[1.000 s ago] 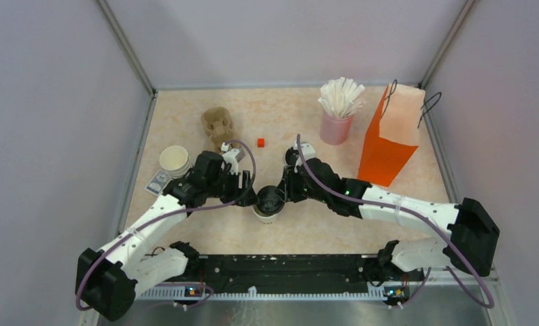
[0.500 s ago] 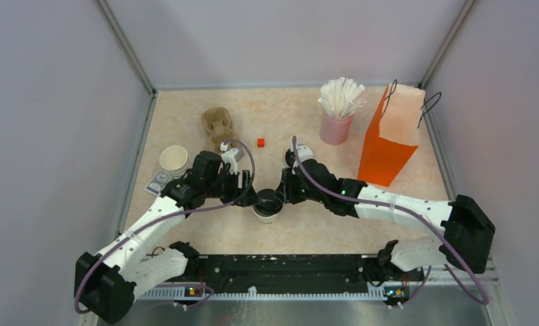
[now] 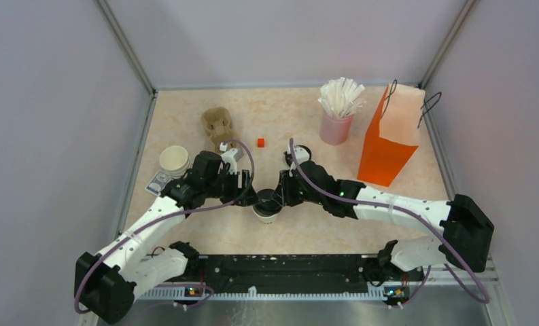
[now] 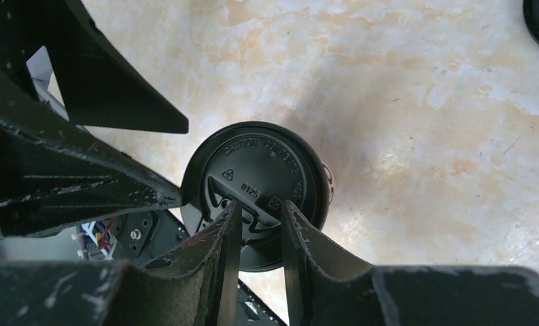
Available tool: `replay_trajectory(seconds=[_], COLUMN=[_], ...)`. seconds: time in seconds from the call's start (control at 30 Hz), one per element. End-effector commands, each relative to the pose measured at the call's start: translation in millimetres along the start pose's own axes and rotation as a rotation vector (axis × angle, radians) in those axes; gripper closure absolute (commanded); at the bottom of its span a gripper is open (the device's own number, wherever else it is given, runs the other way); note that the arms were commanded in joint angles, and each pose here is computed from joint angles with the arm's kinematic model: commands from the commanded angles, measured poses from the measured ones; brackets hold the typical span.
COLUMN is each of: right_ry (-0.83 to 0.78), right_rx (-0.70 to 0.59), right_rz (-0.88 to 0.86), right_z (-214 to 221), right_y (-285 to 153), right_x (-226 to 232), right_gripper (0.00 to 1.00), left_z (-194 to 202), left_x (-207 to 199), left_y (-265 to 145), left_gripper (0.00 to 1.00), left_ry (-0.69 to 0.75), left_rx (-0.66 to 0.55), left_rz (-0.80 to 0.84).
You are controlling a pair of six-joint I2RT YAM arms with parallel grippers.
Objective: Pack the takeout coffee
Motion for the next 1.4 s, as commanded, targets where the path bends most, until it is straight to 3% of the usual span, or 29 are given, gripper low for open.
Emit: replay_trajectory(seconds=[0.0, 0.3, 0.5, 0.7, 1.37], right_ry=[-0.03, -0.134, -0.176, -0.191, -0.197], right_rx=[-0.032, -0.023, 0.007, 0.036, 0.039], right_rz=[-0.085, -0.177, -0.192, -0.224, -0.278], right_z=[-8.6, -7.7, -2.5, 3.3, 14.0], right_y=[-3.0, -2.2, 2.6, 4.8, 11.4], right_x=[24.0, 44.1, 50.8, 58.0, 72.0], right_gripper=[0.73, 0.62, 0.62, 0.62, 0.63], left_z=[-7.7, -12.7, -19.8, -13.3, -0.4], left_x=[-2.0, 3.9, -2.8, 8.3, 9.2], left_y=[-4.0, -10.4, -16.4, -12.3, 1.6], left_gripper=[0.3, 0.29, 0.25, 0.23, 0.26], left_ry=[0.006, -0.083, -0.133, -0.168, -0.204], left_rx=[-0.039, -0.095, -0.146, -0.114, -0.078], left_rz=[-0.006, -0.09, -0.027, -0.076, 0.033])
Point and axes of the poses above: each gripper's point midway between its finger pads, its own y axis out along the fingers, its own x axis along the line the jaws close on, z = x × y, the point moved 6 cm from there along -y, back along the fingers, and after that the axes turned 4 degrees about y, right-handed, at the moved point
